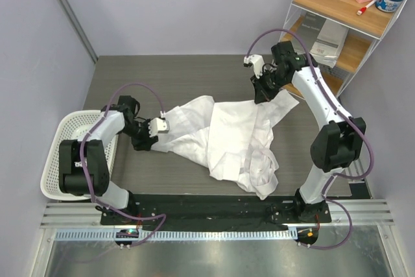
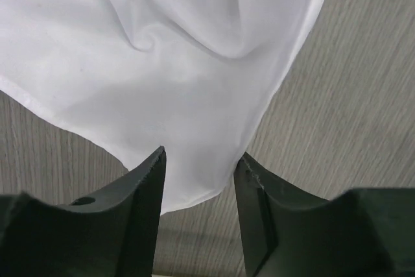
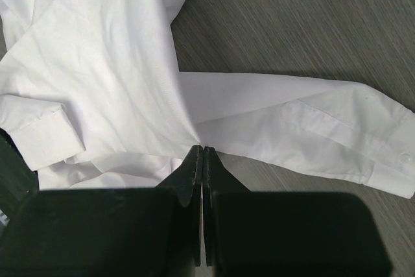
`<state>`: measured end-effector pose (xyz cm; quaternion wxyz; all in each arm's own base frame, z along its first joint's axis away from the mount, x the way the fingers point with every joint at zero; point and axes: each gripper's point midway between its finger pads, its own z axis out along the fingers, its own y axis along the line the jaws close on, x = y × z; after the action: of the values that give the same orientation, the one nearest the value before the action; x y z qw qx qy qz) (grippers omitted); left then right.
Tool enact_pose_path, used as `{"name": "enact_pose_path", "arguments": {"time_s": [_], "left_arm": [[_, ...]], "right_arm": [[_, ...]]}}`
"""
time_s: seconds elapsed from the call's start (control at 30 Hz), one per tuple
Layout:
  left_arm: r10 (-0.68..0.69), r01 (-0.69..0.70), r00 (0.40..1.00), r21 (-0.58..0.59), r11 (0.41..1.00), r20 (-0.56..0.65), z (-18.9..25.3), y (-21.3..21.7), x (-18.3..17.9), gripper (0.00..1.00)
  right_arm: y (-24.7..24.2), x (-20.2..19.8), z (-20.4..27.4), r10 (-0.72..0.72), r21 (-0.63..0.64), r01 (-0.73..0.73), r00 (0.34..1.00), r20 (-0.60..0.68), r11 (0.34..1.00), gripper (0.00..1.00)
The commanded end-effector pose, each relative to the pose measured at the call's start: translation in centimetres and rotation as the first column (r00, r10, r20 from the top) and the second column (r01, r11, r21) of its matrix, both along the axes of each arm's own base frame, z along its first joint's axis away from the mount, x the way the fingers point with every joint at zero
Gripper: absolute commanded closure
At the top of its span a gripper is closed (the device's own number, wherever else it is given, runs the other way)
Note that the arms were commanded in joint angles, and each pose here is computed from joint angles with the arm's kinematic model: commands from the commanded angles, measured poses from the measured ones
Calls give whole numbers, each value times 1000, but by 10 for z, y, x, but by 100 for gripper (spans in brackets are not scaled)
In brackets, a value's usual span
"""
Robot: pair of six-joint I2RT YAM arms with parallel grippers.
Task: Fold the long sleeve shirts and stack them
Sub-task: Flatten the shirt out
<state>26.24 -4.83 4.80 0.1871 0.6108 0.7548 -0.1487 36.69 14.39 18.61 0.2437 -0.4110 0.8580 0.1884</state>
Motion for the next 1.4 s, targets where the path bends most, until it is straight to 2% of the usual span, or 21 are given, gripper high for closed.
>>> {"name": "enact_pose_path", "arguments": {"time_s": [0.0, 0.03, 0.17, 0.2, 0.3, 0.33, 0.43, 0.47, 0.53, 0.7, 0.83, 0.9, 1.0, 1.03, 1.07, 1.13, 1.17, 1.23, 1.27, 1.33, 1.37], "left_arm": [[18, -15, 997, -32, 999, 78, 2, -4, 26, 62], [30, -26, 996, -44, 999, 85, 6, -6, 28, 73], [159, -144, 983, -145, 979, 94, 49, -19, 41, 97], [224, -213, 974, -171, 962, 44, 59, -22, 38, 100], [329, -308, 942, -232, 923, 58, 109, -27, 57, 100], [397, -376, 917, -253, 891, 36, 125, -28, 63, 100], [508, -466, 858, -297, 834, 80, 180, -24, 87, 100], [530, -466, 838, -333, 820, 132, 210, -23, 97, 100], [582, -503, 797, -359, 786, 159, 235, -19, 104, 100], [651, -482, 693, -473, 738, 309, 322, -12, 102, 100], [674, -400, 604, -570, 718, 425, 384, -9, 66, 100], [679, -368, 581, -599, 711, 449, 398, -10, 50, 100], [694, -281, 504, -662, 695, 515, 435, -10, 11, 100], [701, -247, 472, -683, 688, 535, 446, -9, 4, 100], [709, -196, 421, -707, 680, 565, 465, -8, -21, 100], [725, -126, 362, -740, 660, 585, 487, -8, -41, 100], [732, -76, 322, -754, 652, 601, 501, -8, -65, 100], [752, -11, 269, -779, 627, 602, 521, -7, -86, 100], [764, 23, 227, -788, 615, 604, 535, -4, -102, 100], [793, 60, 184, -812, 581, 581, 553, -1, -118, 100], [803, 106, 142, -815, 570, 579, 572, 1, -133, 100]], "right_arm": [[-8, 2, 48, -43, 17, 42, 991, 125, 999, 99], [-10, 3, 55, -54, 23, 52, 988, 142, 998, 99], [-23, 15, 88, -121, 50, 112, 966, 229, 992, 99], [-29, 21, 105, -143, 63, 131, 952, 271, 989, 99], [-41, 33, 151, -213, 100, 189, 893, 397, 977, 99], [-43, 39, 167, -232, 117, 200, 864, 446, 973, 99], [-52, 46, 227, -303, 181, 242, 747, 592, 953, 99], [-57, 45, 252, -335, 214, 258, 696, 636, 942, 99], [-66, 46, 289, -384, 259, 288, 591, 709, 922, 99], [-86, 9, 388, -487, 413, 273, 321, 812, 869, 99], [-97, -45, 447, -528, 496, 204, 155, 835, 844, 99], [-99, -68, 461, -534, 511, 177, 117, 838, 841, 99], [-108, -115, 485, -552, 543, 139, 32, 833, 828, 99], [-112, -139, 496, -559, 556, 115, -9, 829, 823, 99], [-115, -154, 505, -565, 566, 102, -43, 824, 818, 99], [-121, -188, 521, -573, 581, 62, -111, 812, 812, 99], [-123, -206, 533, -579, 589, 33, -148, 802, 807, 99], [-127, -234, 548, -587, 598, -11, -207, 783, 801, 99], [-130, -256, 560, -592, 602, -44, -251, 765, 797, 99], [-133, -289, 581, -597, 602, -100, -333, 730, 792, 99], [-133, -296, 587, -596, 598, -117, -356, 720, 793, 99]]}}
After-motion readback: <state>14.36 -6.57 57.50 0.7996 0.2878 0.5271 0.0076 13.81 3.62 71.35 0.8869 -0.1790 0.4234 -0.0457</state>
